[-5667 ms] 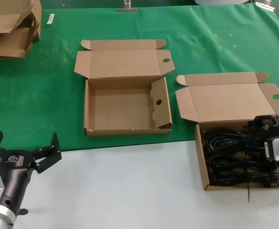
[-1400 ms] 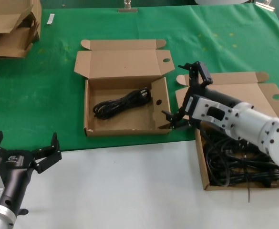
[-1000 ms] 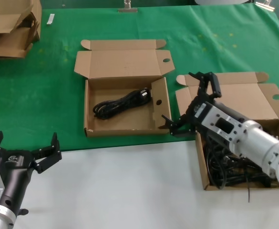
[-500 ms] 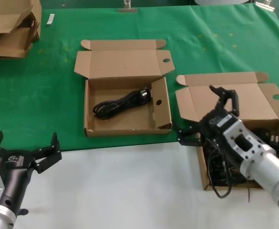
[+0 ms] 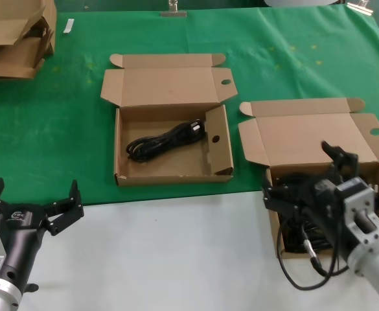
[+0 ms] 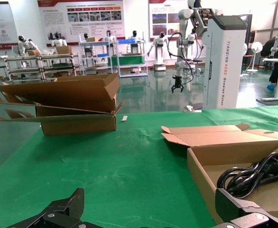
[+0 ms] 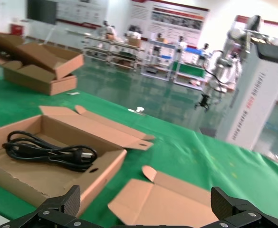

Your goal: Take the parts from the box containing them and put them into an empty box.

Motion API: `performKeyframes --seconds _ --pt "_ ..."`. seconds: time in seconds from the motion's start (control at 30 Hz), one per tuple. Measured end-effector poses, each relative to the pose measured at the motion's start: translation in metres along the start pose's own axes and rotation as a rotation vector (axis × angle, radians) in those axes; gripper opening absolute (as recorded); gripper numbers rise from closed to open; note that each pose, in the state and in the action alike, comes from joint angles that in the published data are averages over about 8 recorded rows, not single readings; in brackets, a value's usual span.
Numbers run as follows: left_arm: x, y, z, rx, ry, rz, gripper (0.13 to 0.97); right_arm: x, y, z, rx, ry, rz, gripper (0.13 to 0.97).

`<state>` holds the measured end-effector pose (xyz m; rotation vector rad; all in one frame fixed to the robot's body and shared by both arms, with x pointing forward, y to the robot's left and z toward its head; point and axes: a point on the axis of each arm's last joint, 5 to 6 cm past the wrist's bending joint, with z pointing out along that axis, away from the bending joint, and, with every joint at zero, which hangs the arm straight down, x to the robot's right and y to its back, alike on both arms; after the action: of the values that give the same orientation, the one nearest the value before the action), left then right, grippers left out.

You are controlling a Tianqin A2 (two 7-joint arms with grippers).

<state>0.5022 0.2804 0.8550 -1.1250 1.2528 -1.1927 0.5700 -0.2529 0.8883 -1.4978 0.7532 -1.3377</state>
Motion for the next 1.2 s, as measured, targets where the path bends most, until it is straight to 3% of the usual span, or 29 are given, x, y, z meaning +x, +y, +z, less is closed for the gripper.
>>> performKeyframes --seconds 0.57,1.2 --pt "0.0000 0.0000 0.000 0.000 0.000 0.000 0.966 -0.001 0.026 -0.055 -0.067 0.161 0.252 0.966" --pt "0.0000 0.0000 0.000 0.000 0.000 0.000 0.966 -0.001 0.028 -0.060 -0.074 0.174 0.271 0.966"
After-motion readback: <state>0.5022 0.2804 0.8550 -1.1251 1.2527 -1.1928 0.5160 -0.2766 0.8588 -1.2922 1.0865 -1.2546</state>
